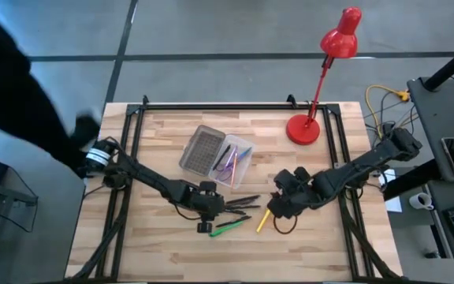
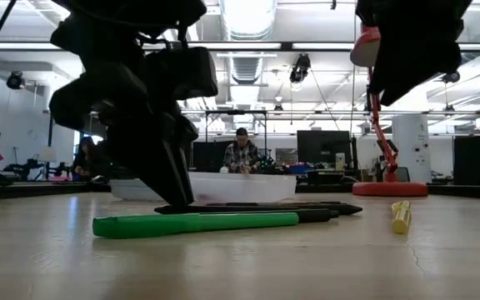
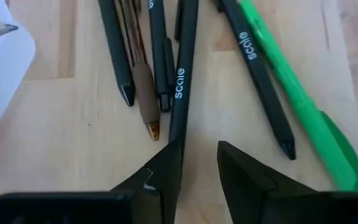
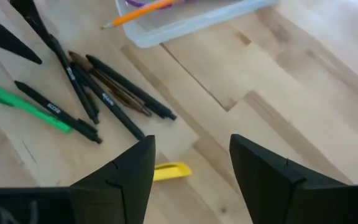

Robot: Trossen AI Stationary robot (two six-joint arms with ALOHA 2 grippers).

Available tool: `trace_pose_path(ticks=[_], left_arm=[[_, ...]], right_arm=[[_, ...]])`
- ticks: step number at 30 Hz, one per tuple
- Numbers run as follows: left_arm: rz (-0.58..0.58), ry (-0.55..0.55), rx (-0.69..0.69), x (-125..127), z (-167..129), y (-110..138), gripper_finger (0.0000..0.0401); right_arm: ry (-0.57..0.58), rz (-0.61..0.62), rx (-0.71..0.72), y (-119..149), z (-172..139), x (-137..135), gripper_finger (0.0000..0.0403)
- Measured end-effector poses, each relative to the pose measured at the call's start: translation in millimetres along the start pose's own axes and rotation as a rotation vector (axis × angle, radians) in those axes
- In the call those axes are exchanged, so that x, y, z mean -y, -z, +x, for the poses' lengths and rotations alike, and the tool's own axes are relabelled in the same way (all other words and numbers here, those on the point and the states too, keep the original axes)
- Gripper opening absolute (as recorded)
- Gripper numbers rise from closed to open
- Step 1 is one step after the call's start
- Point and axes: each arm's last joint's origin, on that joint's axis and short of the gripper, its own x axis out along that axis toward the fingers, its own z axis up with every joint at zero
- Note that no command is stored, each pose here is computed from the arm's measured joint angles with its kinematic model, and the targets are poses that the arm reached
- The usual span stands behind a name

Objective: Pick & place school supplies into a supply box
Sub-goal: Put the black pen into the supply box

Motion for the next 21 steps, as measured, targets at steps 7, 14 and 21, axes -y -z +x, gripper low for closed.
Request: trace_pose_path(ticks=[7, 14, 21], left_arm=[[-0.009, -0.035, -0.054, -7.5, 1.8, 5.3, 0.0011], [-0.004, -0.031, -0.077, -5.5, -2.0, 3.1, 0.0001], [0.073, -0.011, -0.011, 3.9, -20.2, -18.7, 0.0023]], right_arm=[[0.01, 0.028, 0.017, 1.7, 0.7, 0.6, 0.0188], [0.019, 0.018, 0.039, 0.9, 0.7, 0.9, 0.0178], [0.028, -0.009, 0.038, 2.4, 2.6, 2.4, 0.0173]])
